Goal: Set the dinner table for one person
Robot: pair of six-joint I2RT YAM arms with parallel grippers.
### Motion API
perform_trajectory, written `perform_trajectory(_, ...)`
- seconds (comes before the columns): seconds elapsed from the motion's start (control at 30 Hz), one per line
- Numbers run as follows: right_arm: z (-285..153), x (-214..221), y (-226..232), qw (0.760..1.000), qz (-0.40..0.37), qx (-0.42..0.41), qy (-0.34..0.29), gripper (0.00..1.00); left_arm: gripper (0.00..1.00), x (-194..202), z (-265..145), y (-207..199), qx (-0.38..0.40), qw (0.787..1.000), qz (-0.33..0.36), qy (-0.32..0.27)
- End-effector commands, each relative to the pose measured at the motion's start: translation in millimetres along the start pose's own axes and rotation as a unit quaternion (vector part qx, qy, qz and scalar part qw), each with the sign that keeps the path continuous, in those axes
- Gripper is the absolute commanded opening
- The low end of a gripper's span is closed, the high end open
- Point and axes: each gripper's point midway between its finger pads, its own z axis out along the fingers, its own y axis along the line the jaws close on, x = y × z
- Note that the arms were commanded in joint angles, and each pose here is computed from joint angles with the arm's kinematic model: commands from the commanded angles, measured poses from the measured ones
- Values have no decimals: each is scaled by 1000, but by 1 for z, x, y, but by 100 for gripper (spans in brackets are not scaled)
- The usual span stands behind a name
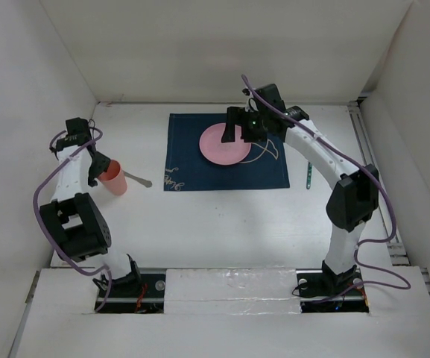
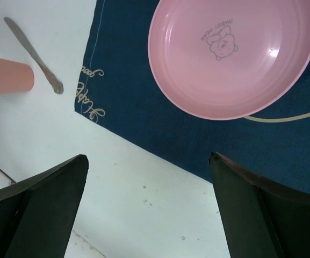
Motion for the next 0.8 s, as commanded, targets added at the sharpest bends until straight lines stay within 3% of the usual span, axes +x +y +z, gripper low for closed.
perform_trajectory(0.0, -20, -25, 13, 999, -15, -28, -44, 100, 46, 8, 11, 5, -2, 1000, -3, 5)
perform_trajectory(0.07, -20, -25, 13, 998, -15, -28, -44, 100, 35, 10, 14, 6, -3, 1000, -2, 6)
perform_trajectory(0.17, -20, -25, 13, 998, -15, -28, -44, 100, 30, 16, 21, 9, -9, 1000, 0, 12)
perform_trajectory(0.3, -22, -32, 21, 998, -21, -35, -53, 100, 0, 16, 25, 8, -12, 1000, 11, 16)
perform_trajectory(0.4, -23, -34, 36, 997, -38, -49, -49, 100, 0, 2, 6, -6, 12, 1000, 28, 1)
perform_trajectory(0.57, -31, -39, 76, 995, -67, -53, -52, 100, 0, -24, -65, -36, 71, 994, 61, -51)
perform_trajectory(0.77, -47, -55, 147, 988, -93, -89, -84, 98, 0, -9, -108, -59, 176, 975, 134, -14)
